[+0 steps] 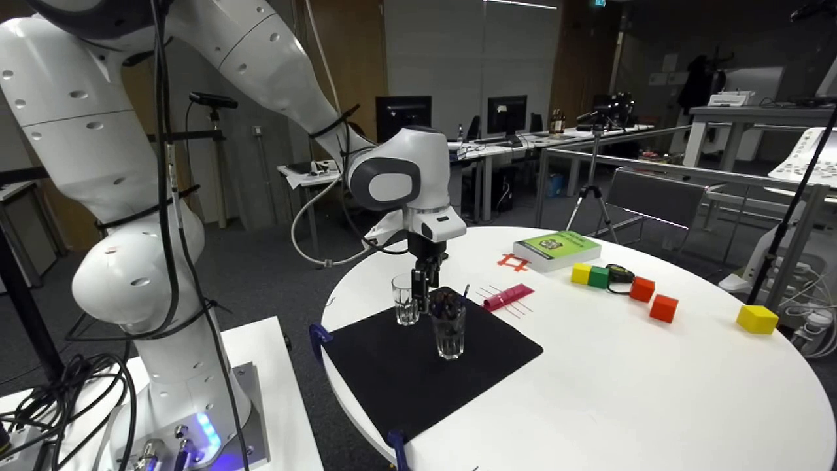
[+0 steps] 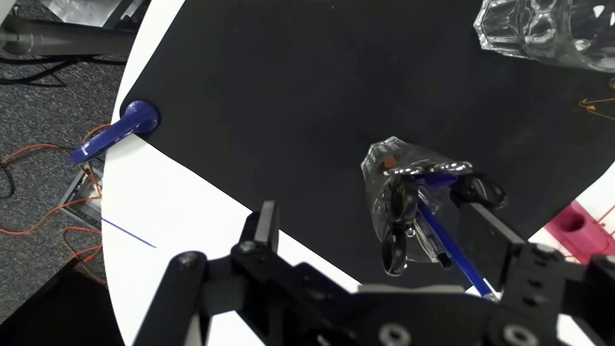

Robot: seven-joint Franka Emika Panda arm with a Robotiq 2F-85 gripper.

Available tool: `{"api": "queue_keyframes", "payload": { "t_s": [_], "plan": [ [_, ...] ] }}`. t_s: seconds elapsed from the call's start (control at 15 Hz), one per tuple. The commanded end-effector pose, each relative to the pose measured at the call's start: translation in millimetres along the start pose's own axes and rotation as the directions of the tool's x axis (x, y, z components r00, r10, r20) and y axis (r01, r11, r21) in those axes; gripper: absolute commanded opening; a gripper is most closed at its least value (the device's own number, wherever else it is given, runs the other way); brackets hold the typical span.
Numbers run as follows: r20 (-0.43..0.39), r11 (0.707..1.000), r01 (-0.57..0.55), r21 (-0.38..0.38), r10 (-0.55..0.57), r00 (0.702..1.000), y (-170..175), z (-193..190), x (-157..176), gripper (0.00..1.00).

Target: Move one scissors from the glass on the right to the glass on the left.

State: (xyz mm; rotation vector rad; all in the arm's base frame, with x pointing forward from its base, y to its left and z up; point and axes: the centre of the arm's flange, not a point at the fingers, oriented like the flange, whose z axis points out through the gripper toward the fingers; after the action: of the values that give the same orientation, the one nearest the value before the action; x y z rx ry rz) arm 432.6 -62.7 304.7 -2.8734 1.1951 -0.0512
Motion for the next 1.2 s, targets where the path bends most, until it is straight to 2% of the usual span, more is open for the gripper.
{"api": "queue_keyframes", "payload": {
  "t_s": [0.0,0.27,0.47,0.6,0.67,1.13],
  "plan": [
    [-0.027,1.0,-0.024,0.007,0.024,0.999,-11.5,11.3,8.6,1.0],
    [-0.032,1.0,-0.03,0.008,0.03,0.999,-16.0,21.3,12.1,1.0],
    [-0.027,0.999,-0.032,0.008,0.032,0.999,-20.0,26.6,13.7,0.92],
    [-0.022,1.0,-0.031,0.006,0.031,0.999,-22.8,29.1,15.1,0.8],
    [-0.019,1.0,-0.031,0.005,0.031,0.999,-23.7,29.3,15.1,0.63],
    [0.0,1.0,-0.014,-0.004,0.014,1.0,-28.6,35.1,15.8,0.09]
  ]
}}
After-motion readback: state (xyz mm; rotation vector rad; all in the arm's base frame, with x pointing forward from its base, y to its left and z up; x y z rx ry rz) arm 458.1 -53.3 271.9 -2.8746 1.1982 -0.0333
